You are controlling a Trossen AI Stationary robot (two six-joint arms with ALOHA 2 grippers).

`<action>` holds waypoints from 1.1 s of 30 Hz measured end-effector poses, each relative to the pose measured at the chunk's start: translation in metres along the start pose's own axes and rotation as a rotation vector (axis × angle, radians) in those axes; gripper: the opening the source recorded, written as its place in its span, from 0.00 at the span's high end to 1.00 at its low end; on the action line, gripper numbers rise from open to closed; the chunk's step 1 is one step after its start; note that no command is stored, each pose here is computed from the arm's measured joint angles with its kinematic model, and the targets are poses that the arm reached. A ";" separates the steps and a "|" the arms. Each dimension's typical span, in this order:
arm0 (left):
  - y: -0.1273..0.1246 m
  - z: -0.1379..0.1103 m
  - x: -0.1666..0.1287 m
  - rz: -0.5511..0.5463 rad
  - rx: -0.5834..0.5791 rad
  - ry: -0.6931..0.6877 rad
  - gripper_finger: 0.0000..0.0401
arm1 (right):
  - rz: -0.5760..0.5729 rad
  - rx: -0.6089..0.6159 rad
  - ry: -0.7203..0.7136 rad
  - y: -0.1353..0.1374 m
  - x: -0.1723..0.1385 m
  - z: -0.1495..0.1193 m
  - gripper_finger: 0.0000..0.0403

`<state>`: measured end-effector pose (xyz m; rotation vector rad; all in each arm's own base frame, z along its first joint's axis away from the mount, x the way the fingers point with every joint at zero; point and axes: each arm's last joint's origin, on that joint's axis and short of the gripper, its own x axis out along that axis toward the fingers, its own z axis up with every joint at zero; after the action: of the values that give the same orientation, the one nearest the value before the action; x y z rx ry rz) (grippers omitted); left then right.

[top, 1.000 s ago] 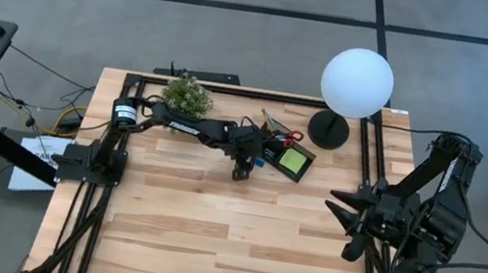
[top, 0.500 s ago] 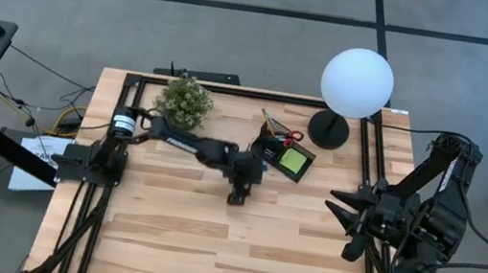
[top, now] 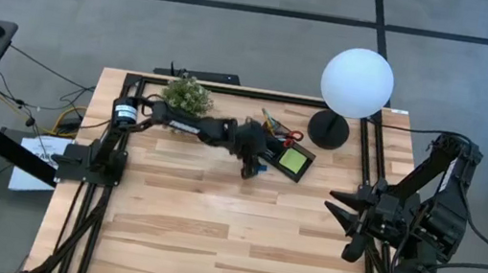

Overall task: Pick and place office supplies into organizer
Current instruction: Put the blue eraser into the black desk organizer

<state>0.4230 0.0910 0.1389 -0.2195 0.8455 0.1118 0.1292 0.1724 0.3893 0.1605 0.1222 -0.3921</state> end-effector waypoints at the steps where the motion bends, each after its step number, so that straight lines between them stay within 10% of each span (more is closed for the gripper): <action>1: 0.004 -0.001 -0.001 0.008 -0.004 0.014 0.57 | 0.001 0.000 0.002 0.000 0.000 0.000 0.70; 19: -0.018 -0.022 0.040 -0.036 0.036 0.043 0.65 | 0.007 -0.008 0.013 0.000 0.000 -0.001 0.70; 33: -0.068 -0.044 0.046 0.190 0.032 0.078 0.65 | 0.028 0.000 0.043 0.001 0.000 -0.001 0.70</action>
<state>0.4340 0.0151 0.0863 -0.1142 0.9439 0.2685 0.1293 0.1733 0.3882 0.1704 0.1620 -0.3611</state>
